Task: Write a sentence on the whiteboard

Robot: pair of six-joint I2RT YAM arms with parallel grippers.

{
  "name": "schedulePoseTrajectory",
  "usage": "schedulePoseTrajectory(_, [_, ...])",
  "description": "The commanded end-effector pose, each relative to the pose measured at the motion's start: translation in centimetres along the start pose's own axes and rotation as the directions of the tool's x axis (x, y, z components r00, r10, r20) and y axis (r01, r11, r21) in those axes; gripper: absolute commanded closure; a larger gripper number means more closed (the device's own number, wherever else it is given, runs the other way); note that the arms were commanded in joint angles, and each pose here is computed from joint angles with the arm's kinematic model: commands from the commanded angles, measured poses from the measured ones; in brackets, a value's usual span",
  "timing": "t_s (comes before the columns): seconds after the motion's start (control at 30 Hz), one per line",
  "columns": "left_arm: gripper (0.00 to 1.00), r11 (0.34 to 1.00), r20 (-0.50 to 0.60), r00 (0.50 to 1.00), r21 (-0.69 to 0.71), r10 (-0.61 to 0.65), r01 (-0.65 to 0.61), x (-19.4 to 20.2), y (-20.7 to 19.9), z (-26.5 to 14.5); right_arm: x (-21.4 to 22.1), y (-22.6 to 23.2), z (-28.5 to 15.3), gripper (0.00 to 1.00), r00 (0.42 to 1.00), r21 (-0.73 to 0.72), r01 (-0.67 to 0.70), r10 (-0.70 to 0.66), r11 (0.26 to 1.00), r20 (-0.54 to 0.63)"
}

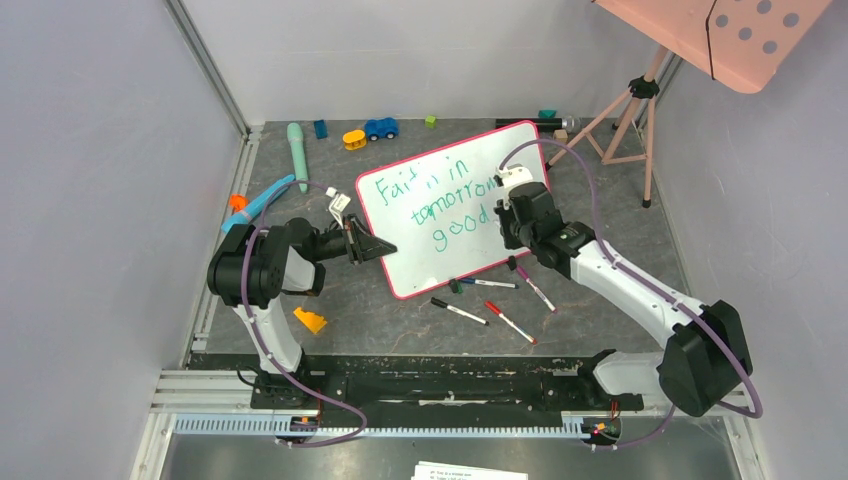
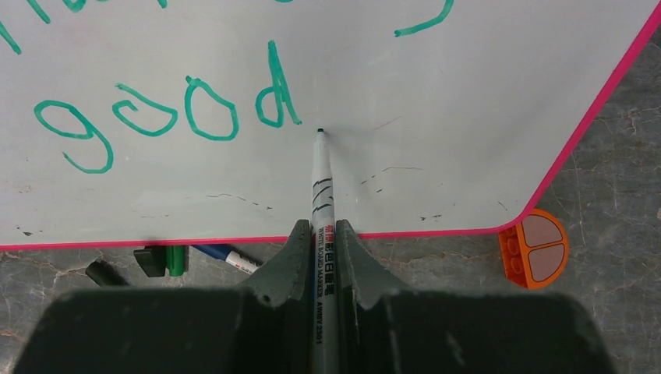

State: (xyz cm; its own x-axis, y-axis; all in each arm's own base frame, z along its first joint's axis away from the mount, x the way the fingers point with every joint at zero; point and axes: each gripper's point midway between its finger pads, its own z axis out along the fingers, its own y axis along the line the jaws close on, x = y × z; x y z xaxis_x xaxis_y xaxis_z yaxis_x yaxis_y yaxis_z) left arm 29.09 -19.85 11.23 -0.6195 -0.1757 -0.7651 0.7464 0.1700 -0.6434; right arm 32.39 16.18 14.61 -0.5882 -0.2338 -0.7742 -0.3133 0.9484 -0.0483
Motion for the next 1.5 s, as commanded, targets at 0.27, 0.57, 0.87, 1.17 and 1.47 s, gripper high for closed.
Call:
schedulePoseTrajectory(0.27, [0.61,0.982,-0.015,0.985,0.075,0.172,-0.171,-0.9,-1.5,-0.1,-4.7,-0.5,-5.0,1.00,0.985,-0.104,-0.046,0.062,0.994,0.163])
schedulePoseTrajectory(0.57, [0.00,0.978,-0.011,0.981,0.076,0.194,-0.193,-1.0,-2.1,-0.3,-6.7,0.0,-5.7,1.00,0.977,-0.143,-0.038,0.067,0.989,0.200])
schedulePoseTrajectory(0.87, [0.00,0.975,-0.005,0.978,0.079,0.207,-0.206,-1.4,-2.5,-0.3,-8.4,0.0,-5.4,1.00,0.975,-0.151,-0.010,0.043,0.988,0.217])
schedulePoseTrajectory(1.17, [0.00,0.964,0.015,0.966,0.071,0.257,-0.258,-1.9,-3.3,-0.4,-9.2,-0.1,-5.8,1.00,0.970,-0.153,-0.005,0.042,0.988,0.239])
schedulePoseTrajectory(1.47, [0.00,0.932,0.200,0.922,-0.226,0.330,-0.285,-5.6,-2.1,-4.4,-9.6,0.4,-6.3,1.00,0.966,-0.182,-0.007,0.053,0.983,0.252])
